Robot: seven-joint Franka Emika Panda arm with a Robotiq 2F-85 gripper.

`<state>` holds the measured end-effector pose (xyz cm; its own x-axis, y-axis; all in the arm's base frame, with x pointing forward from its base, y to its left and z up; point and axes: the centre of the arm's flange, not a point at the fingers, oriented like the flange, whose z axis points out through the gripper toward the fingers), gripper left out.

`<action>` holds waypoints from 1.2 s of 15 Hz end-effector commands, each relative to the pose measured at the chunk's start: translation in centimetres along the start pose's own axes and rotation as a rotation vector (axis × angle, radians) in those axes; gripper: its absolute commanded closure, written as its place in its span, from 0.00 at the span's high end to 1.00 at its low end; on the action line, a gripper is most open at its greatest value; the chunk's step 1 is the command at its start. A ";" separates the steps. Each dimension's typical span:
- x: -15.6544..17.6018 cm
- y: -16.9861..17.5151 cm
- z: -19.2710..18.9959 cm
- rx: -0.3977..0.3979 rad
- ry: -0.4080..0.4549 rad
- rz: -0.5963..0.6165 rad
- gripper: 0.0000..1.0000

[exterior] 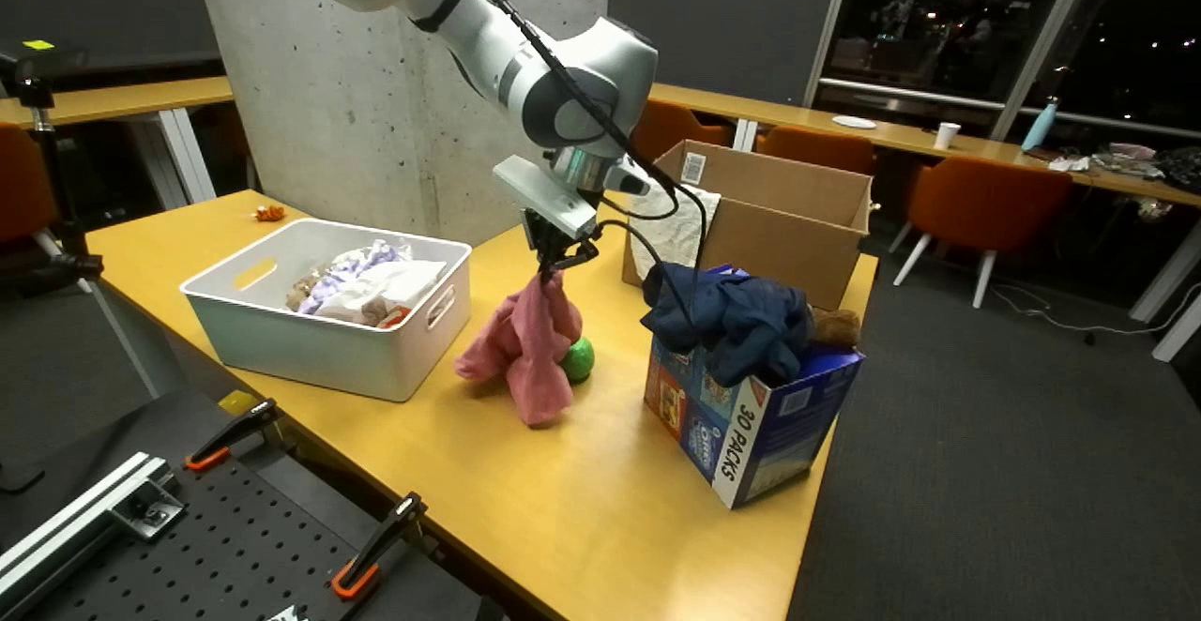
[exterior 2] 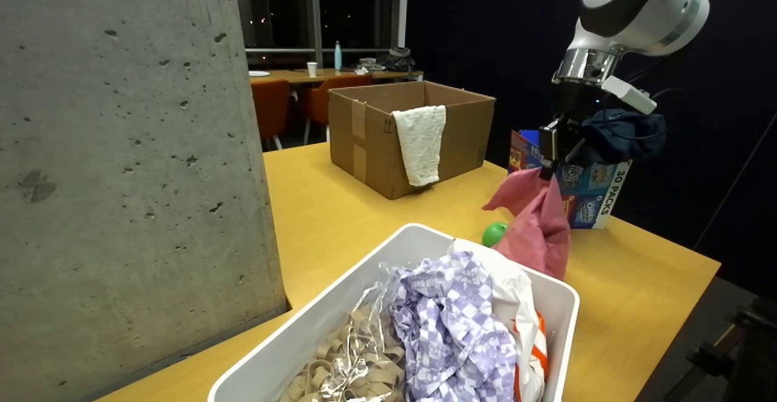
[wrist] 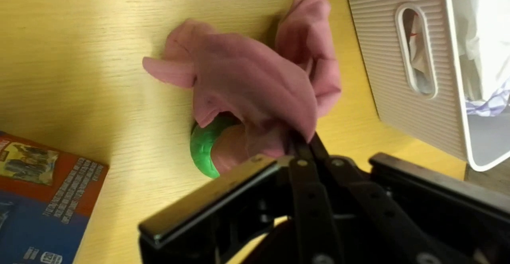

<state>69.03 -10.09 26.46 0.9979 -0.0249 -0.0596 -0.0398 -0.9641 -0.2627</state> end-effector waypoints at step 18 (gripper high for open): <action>9.6 2.6 -3.8 -0.119 -0.064 0.134 0.01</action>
<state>74.70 -12.50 28.86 0.9811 -0.1285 -0.1444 -0.1522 -0.9741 -0.1674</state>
